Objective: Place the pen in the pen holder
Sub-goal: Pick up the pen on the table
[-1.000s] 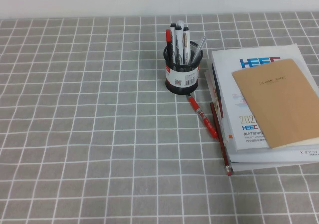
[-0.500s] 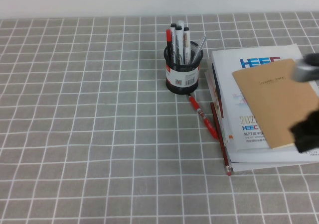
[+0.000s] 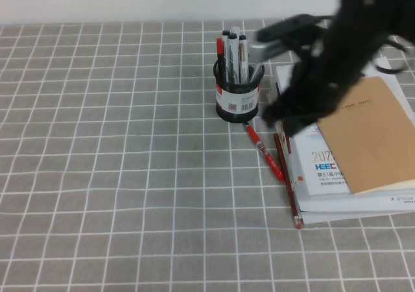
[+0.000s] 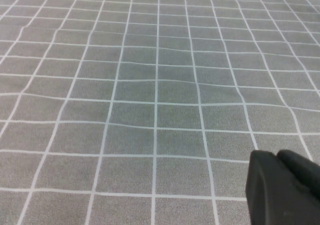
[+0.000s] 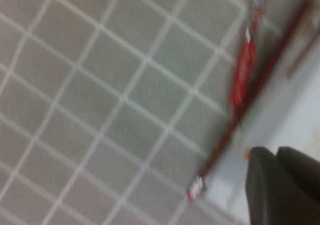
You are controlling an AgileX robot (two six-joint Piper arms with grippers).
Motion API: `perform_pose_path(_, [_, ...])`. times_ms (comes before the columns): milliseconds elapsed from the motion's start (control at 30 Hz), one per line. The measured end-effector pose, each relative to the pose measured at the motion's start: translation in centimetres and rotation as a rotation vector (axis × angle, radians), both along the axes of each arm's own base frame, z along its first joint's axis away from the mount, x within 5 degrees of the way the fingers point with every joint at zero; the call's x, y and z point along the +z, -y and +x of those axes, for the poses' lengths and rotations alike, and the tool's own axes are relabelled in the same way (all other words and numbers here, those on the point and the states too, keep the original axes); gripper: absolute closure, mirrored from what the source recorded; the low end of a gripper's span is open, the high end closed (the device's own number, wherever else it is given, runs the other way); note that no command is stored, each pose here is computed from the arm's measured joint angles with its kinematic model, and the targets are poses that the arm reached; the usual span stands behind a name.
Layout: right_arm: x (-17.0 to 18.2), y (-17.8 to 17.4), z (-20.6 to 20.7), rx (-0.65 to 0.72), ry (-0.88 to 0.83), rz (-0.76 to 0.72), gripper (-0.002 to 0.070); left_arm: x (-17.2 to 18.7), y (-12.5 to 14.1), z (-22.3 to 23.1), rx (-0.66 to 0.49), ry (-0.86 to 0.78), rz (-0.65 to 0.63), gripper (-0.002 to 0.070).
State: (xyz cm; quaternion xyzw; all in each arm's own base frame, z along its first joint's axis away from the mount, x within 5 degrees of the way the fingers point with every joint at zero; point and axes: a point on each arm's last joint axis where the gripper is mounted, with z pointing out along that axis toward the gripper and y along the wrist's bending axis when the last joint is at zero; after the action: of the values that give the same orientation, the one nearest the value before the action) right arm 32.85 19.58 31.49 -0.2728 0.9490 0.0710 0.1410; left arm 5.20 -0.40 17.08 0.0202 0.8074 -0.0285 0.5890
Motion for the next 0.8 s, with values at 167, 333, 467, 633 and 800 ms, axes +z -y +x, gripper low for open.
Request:
perform_pose_path(167, [-1.4, -2.9, 2.2, 0.038, 0.015, -0.014, 0.0645, 0.0, 0.0, 0.0, 0.000, 0.000, 0.000, 0.0681])
perform_pose_path(333, [-4.3, -4.5, 4.2, 0.047, -0.014, -0.041, 0.0494, 0.0, 0.0, 0.0, 0.000, 0.000, 0.000, 0.0681])
perform_pose_path(467, [-6.4, -5.2, 5.6, 0.049, -0.027, -0.074, 0.0393, 0.0, 0.0, 0.0, 0.000, 0.000, 0.000, 0.0681])
perform_pose_path(633, [-8.5, -5.3, 6.9, 0.055, -0.017, -0.146, 0.0368, 0.0, 0.0, 0.0, 0.000, 0.000, 0.000, 0.0681])
perform_pose_path(800, [-9.7, -5.3, 7.4, 0.060, -0.015, -0.190, 0.0365, 0.0, 0.0, 0.0, 0.000, 0.000, 0.000, 0.0681])
